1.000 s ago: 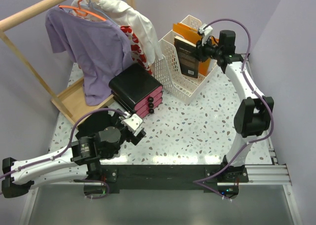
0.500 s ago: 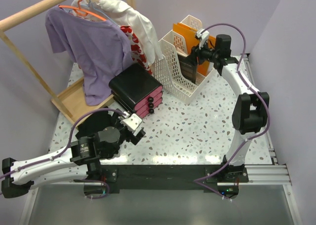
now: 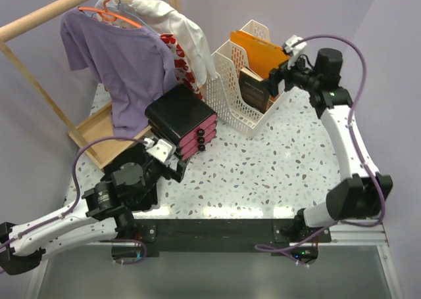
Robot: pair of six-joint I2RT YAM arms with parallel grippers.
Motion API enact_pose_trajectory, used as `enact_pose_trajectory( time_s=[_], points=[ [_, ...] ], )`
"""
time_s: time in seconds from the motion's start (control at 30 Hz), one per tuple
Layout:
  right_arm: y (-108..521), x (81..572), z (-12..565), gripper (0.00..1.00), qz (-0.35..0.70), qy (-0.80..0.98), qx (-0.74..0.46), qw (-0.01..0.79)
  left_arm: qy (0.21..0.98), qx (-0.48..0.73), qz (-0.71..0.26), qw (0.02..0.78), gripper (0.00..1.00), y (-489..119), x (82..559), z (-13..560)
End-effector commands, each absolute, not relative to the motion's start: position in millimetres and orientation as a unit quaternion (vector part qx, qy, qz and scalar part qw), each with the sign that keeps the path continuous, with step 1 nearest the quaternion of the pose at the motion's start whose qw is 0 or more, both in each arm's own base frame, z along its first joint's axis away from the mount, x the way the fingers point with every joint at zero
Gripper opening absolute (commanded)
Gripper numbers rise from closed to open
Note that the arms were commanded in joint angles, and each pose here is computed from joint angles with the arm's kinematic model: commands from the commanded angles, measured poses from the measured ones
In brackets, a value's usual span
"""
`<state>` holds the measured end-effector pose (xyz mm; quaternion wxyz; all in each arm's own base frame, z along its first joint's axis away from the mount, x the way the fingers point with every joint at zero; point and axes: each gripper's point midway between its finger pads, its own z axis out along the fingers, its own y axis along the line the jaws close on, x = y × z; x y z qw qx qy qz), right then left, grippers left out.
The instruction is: Organize the desk
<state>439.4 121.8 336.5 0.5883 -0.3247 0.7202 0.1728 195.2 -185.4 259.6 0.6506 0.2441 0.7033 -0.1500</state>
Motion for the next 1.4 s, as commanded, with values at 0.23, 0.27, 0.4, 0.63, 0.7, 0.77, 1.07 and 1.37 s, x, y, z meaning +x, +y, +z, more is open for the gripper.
enact_pose_trajectory(
  time_s=[0.23,0.27,0.4,0.63,0.7,0.77,1.07,1.37],
  points=[
    [18.1,352.8,342.3,0.99,0.076,0.789,-0.056,0.607,0.704,0.102,-0.175,0.681,1.00,-177.6,261.5,358.0],
    [12.6,348.2,343.8,0.99,0.062,0.791,-0.045,0.607,0.705,0.081,-0.168,0.684,1.00,-166.1,268.7,362.4],
    [-11.2,322.4,349.5,0.99,-0.012,0.793,-0.035,0.608,0.688,0.008,-0.152,0.710,1.00,-131.1,268.6,390.4],
    [-9.7,297.2,353.9,0.97,-0.027,0.797,-0.068,0.600,0.674,-0.021,-0.100,0.732,1.00,-90.2,252.4,417.1],
    [-12.6,293.1,366.5,0.99,-0.027,0.789,-0.041,0.612,0.673,-0.022,-0.092,0.733,1.00,-82.1,246.5,418.8],
    [-18.2,291.2,375.5,0.99,-0.031,0.783,-0.011,0.621,0.679,-0.020,-0.083,0.729,1.00,-76.4,242.1,413.9],
    [-58.0,279.8,407.2,0.99,-0.095,0.745,0.115,0.650,0.700,-0.017,-0.059,0.711,1.00,-62.9,231.6,392.7],
    [-68.0,268.0,410.0,0.99,-0.134,0.735,0.106,0.657,0.703,-0.012,-0.064,0.708,1.00,-64.1,229.5,390.3]
  ],
)
